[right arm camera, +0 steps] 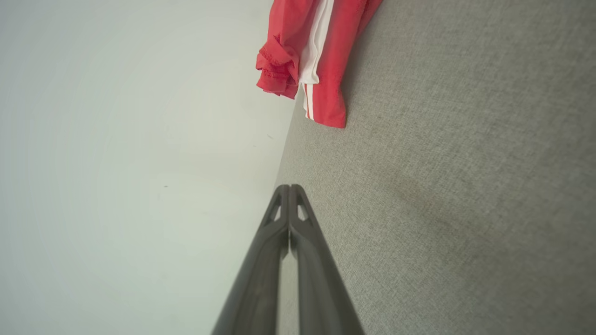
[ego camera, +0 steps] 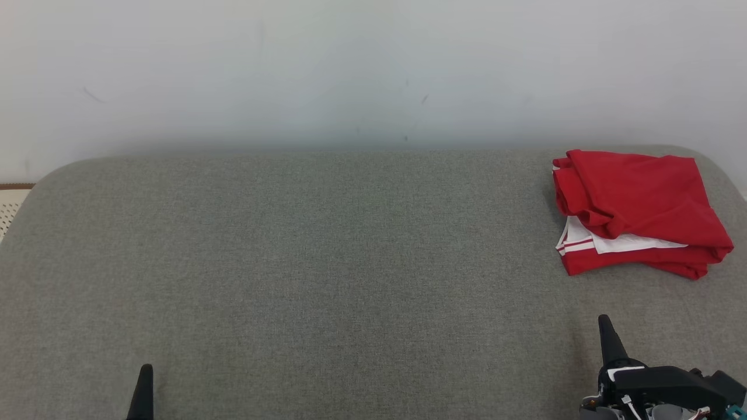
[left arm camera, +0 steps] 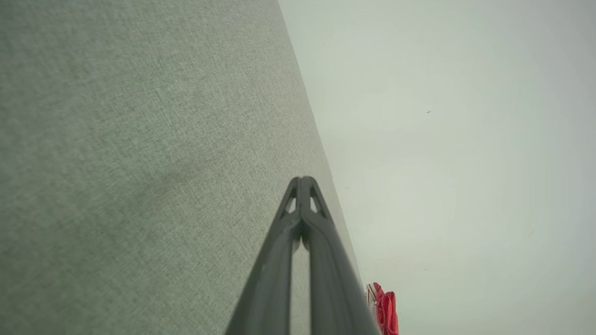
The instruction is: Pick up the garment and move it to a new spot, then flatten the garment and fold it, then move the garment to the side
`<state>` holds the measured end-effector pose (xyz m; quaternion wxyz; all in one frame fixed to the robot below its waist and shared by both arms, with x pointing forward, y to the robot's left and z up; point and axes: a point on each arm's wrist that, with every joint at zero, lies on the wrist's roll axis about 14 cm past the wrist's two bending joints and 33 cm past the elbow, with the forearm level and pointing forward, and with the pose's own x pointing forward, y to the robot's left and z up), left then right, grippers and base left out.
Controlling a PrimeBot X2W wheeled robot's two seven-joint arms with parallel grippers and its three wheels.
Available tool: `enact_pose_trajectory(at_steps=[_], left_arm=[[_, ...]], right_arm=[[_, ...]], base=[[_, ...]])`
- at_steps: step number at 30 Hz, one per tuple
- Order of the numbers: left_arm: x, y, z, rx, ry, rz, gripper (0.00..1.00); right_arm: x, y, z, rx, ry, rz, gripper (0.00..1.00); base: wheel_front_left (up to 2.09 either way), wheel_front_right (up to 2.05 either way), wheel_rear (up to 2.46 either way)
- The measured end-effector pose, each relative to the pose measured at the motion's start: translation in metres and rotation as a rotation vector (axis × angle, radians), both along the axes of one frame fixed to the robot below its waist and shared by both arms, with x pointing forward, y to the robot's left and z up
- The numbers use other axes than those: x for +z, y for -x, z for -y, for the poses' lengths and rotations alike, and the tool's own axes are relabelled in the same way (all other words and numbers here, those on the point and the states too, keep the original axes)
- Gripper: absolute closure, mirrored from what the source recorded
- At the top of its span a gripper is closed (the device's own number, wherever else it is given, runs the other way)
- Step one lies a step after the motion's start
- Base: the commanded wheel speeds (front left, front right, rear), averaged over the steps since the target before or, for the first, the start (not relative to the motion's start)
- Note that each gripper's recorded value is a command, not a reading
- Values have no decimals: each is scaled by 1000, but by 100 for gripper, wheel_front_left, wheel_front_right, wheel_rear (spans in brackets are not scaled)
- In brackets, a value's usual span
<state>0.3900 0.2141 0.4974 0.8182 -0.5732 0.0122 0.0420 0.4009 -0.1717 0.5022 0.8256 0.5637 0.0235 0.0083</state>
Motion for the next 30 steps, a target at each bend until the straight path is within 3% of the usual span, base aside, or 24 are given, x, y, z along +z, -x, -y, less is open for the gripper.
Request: enact_pose_trajectory(at_steps=[30], left_arm=[[7,-11,0,-15,245,43,100]], right_arm=[[5,-9,9,-20,-258,0,100]], base=[[0,0,0]])
